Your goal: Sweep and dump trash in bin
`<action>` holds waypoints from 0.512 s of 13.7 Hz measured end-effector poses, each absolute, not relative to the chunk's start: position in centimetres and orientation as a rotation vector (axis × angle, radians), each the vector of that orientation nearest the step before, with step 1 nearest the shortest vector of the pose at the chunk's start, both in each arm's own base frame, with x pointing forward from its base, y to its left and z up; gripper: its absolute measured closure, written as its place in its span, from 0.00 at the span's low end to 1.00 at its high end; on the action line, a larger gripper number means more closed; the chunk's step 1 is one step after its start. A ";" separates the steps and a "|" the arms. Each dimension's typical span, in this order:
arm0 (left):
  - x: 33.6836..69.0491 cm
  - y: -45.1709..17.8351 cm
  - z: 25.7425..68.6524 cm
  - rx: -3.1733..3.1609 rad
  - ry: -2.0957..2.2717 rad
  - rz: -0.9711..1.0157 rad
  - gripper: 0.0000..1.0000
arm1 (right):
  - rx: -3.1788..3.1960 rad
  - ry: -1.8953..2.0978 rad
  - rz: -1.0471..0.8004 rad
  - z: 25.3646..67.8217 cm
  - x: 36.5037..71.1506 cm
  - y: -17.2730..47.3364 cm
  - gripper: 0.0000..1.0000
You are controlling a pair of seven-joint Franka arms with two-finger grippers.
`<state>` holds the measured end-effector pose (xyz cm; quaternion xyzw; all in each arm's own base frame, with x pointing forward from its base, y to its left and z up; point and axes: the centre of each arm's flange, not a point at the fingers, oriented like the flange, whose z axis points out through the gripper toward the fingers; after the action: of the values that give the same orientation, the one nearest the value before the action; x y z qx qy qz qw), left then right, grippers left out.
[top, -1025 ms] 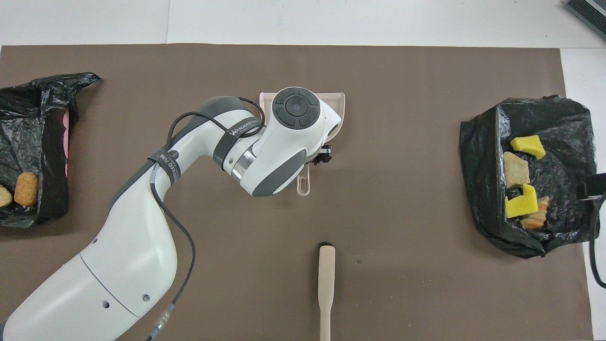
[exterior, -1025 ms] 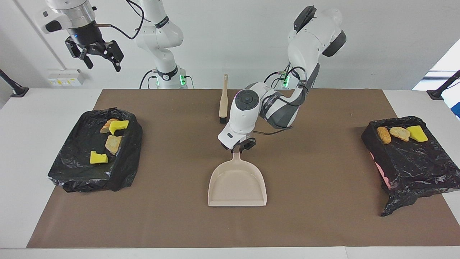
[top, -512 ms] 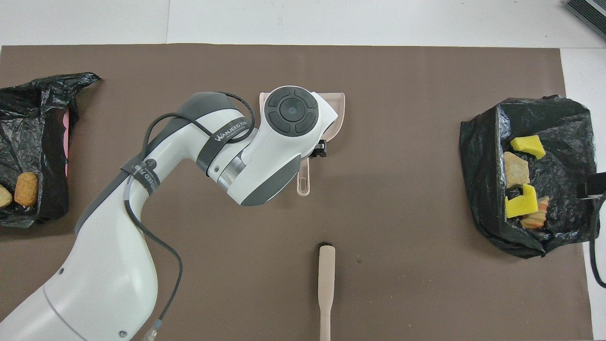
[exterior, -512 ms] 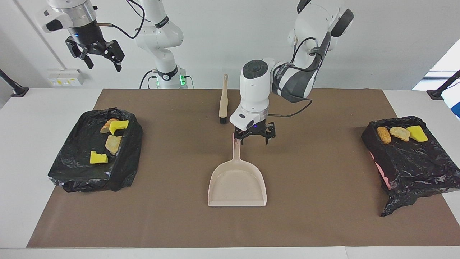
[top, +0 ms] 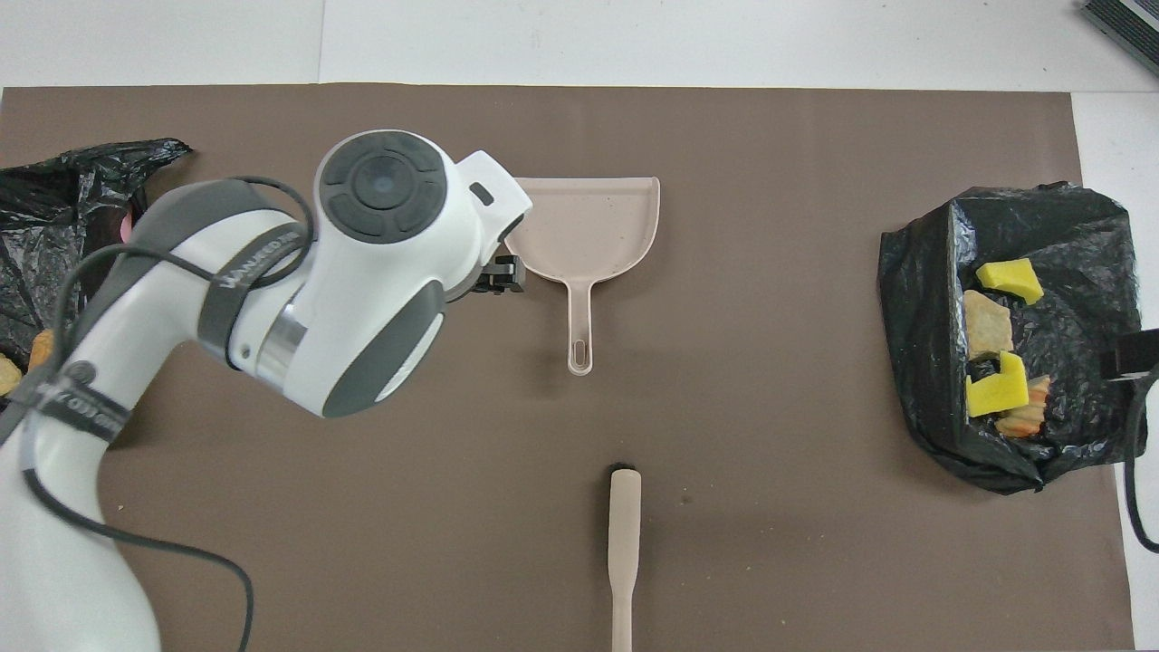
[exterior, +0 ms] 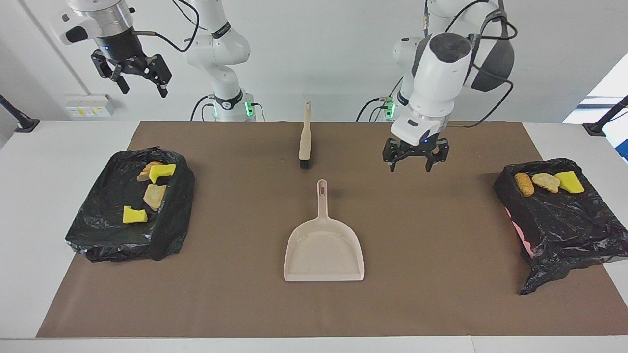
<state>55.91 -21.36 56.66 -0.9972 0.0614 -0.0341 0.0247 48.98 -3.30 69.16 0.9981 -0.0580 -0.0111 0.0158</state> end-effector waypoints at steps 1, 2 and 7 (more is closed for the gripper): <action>55.6 -19.3 58.4 -3.084 0.203 -0.113 0.00 | 3.105 -0.181 -0.034 69.2 49.0 -3.3 0.00; 55.3 -17.3 59.7 -3.093 0.215 -0.118 0.00 | 3.104 -0.181 -0.034 69.2 49.0 -3.3 0.00; 52.7 -6.3 65.8 -3.125 0.325 -0.120 0.00 | 3.104 -0.183 -0.034 69.2 49.0 -3.4 0.00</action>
<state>52.68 -6.29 65.82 -0.9939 0.1033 -0.0383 -0.0014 48.98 -3.38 69.18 0.9981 -0.0588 -0.0109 0.0158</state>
